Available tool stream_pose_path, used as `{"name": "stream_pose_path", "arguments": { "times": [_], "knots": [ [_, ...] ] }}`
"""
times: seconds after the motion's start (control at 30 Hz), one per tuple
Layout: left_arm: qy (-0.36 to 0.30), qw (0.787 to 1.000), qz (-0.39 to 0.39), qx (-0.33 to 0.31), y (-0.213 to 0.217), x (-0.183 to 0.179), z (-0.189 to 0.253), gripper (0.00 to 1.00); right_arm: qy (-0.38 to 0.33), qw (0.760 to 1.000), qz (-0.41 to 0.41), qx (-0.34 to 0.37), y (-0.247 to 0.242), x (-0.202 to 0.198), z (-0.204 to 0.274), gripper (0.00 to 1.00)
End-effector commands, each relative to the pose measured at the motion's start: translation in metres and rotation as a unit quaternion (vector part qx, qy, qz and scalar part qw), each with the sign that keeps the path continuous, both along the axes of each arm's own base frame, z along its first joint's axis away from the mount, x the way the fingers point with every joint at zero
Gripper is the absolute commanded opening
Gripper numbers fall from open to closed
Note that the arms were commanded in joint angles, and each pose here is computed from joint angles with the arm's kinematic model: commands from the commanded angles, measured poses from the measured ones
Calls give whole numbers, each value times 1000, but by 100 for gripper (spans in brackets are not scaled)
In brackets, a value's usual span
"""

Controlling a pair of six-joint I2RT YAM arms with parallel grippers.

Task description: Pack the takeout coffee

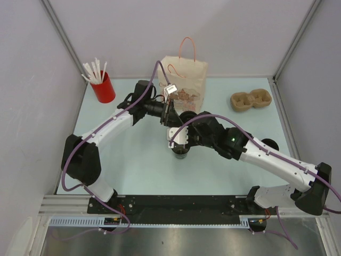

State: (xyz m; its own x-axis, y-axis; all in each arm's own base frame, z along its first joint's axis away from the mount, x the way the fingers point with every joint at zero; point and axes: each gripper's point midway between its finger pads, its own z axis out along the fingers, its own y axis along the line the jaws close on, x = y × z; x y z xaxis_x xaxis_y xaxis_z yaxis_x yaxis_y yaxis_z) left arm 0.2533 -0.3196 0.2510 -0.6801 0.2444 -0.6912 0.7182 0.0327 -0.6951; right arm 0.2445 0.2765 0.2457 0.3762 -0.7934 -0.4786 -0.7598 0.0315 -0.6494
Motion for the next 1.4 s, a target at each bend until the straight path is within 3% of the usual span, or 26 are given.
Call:
{"name": "stream_pose_path", "arguments": {
  "times": [0.0, 0.23, 0.37, 0.43, 0.5, 0.8, 0.93, 1.17, 1.33, 1.37],
  "knots": [
    [-13, 998, -50, -45, 0, -15, 31, 1, -20, 1000, -6, -3, 7, 7, -2, 18],
    [-15, 997, -52, -50, 1, -16, 34, 11, -22, 1000, -6, -4, 7, 5, -2, 0],
    [-24, 997, -42, -51, 5, -12, 36, 37, -10, 1000, 6, -3, 6, -2, -2, 0],
    [-30, 998, -37, -51, 10, -9, 38, 43, 2, 1000, 18, 2, 7, -10, -3, 0],
    [-53, 997, -25, -49, 16, -3, 38, 56, 15, 999, 29, 5, 6, -17, -3, 0],
    [-118, 992, 34, -24, 48, 23, 57, 80, 80, 994, 77, 10, -1, -48, -11, 0],
    [-159, 984, 73, 11, 71, 37, 54, 99, 103, 991, 77, 19, -4, -49, -12, 0],
    [-222, 966, 109, 74, 108, 33, 55, 99, 165, 983, 61, 57, -2, -29, -14, 0],
    [-318, 928, 163, 106, 128, 27, 53, 99, 237, 967, 53, 79, 9, -16, -21, 0],
    [-321, 923, 175, 121, 134, 27, 35, 99, 245, 965, 49, 80, 12, -14, -20, 0]
  ]
}}
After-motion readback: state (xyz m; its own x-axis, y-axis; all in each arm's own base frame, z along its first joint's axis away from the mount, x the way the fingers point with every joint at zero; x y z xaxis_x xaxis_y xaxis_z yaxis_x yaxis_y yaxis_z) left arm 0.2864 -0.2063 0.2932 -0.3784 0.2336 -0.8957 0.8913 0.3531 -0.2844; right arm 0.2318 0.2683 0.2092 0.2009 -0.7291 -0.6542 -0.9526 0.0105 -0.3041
